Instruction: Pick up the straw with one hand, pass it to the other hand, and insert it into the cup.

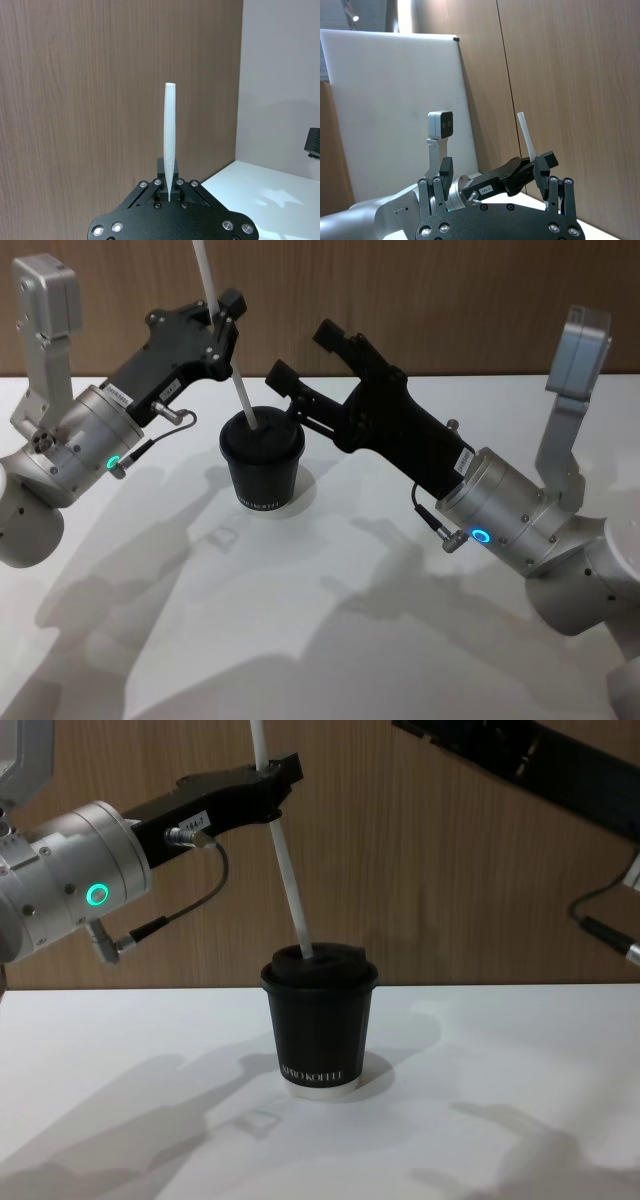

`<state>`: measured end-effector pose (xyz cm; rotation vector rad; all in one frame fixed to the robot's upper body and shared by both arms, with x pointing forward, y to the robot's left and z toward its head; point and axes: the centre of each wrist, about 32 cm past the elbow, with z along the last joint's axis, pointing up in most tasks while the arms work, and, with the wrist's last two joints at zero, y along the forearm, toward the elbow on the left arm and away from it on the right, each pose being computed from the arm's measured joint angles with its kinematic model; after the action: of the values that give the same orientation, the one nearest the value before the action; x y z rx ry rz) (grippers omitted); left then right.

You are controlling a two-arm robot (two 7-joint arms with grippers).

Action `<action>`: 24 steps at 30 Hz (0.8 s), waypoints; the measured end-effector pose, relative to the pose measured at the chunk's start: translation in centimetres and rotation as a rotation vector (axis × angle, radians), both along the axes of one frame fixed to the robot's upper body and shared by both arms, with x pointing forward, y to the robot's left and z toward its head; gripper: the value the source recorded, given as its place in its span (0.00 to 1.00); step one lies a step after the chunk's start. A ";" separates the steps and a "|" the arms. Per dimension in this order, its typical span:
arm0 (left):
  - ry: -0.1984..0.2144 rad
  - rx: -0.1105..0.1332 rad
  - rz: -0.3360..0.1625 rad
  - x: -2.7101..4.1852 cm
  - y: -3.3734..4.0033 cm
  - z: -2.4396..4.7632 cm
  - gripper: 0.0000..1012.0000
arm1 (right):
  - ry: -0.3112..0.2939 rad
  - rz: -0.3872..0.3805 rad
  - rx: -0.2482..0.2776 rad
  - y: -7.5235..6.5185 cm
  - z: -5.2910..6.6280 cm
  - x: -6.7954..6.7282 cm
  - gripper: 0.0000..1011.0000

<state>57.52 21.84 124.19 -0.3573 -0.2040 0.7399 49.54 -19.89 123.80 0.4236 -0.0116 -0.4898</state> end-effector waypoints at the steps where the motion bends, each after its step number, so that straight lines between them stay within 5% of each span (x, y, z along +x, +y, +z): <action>1: -0.001 -0.001 0.000 0.03 0.01 -0.01 0.00 | 0.000 0.000 0.000 0.0 0.0 0.0 0.99; 24: -0.025 -0.008 -0.002 -0.11 0.34 0.53 0.00 | 0.000 0.000 0.000 0.0 0.0 0.0 0.99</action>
<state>57.41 22.18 124.72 -0.3742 -0.2239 0.7346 49.55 -19.90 123.80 0.4235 -0.0117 -0.4899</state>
